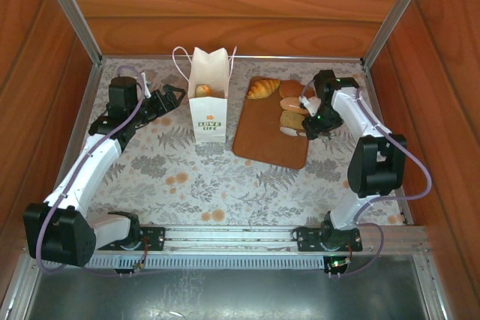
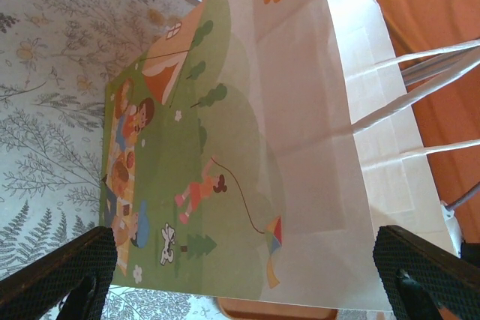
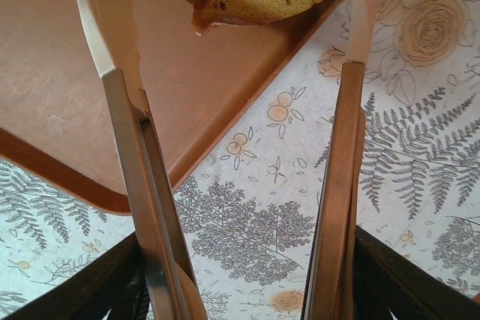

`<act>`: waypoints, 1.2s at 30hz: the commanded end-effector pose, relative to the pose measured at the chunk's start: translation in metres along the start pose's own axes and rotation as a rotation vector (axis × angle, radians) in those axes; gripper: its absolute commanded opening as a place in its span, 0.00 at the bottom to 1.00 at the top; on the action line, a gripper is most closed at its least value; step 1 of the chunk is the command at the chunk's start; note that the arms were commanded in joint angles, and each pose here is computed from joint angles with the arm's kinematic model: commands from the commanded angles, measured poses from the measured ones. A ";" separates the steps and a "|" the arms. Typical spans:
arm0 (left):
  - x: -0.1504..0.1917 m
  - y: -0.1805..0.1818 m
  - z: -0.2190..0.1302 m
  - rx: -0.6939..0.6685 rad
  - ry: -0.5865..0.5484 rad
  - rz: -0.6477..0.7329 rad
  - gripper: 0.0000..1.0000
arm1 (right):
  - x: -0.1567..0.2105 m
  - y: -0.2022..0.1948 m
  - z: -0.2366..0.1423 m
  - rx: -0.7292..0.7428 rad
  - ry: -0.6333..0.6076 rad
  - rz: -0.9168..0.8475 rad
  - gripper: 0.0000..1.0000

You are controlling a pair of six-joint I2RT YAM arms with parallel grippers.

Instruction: Place the fake bread into the paper bag

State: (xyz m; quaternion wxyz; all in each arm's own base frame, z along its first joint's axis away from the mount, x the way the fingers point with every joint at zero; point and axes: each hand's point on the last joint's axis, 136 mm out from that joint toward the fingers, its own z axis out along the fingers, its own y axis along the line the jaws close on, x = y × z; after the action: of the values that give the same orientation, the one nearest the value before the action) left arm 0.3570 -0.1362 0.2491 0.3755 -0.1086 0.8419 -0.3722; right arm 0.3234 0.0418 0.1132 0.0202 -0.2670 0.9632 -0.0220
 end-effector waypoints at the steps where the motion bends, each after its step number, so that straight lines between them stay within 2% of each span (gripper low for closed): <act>1: -0.007 -0.004 -0.002 0.008 -0.007 0.019 0.94 | -0.001 0.003 -0.003 -0.045 0.011 0.021 0.65; 11: -0.010 -0.004 -0.005 0.006 -0.017 0.021 0.94 | 0.004 0.010 -0.012 -0.073 0.019 0.033 0.53; 20: -0.012 -0.007 -0.010 0.010 -0.029 0.024 0.94 | 0.014 0.023 -0.023 -0.073 -0.004 0.054 0.51; 29: -0.014 -0.013 -0.016 0.022 -0.043 0.023 0.94 | 0.018 0.041 -0.056 -0.058 -0.129 0.049 0.50; 36: -0.018 -0.034 -0.023 0.104 -0.042 0.022 0.92 | 0.008 0.061 -0.100 -0.065 -0.312 0.036 0.50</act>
State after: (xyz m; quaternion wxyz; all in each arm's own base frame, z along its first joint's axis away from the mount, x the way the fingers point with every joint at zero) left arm 0.3515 -0.1346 0.2655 0.3865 -0.1045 0.8329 -0.3820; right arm 0.2826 0.0799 0.1889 0.1222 -0.2580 0.9581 0.0245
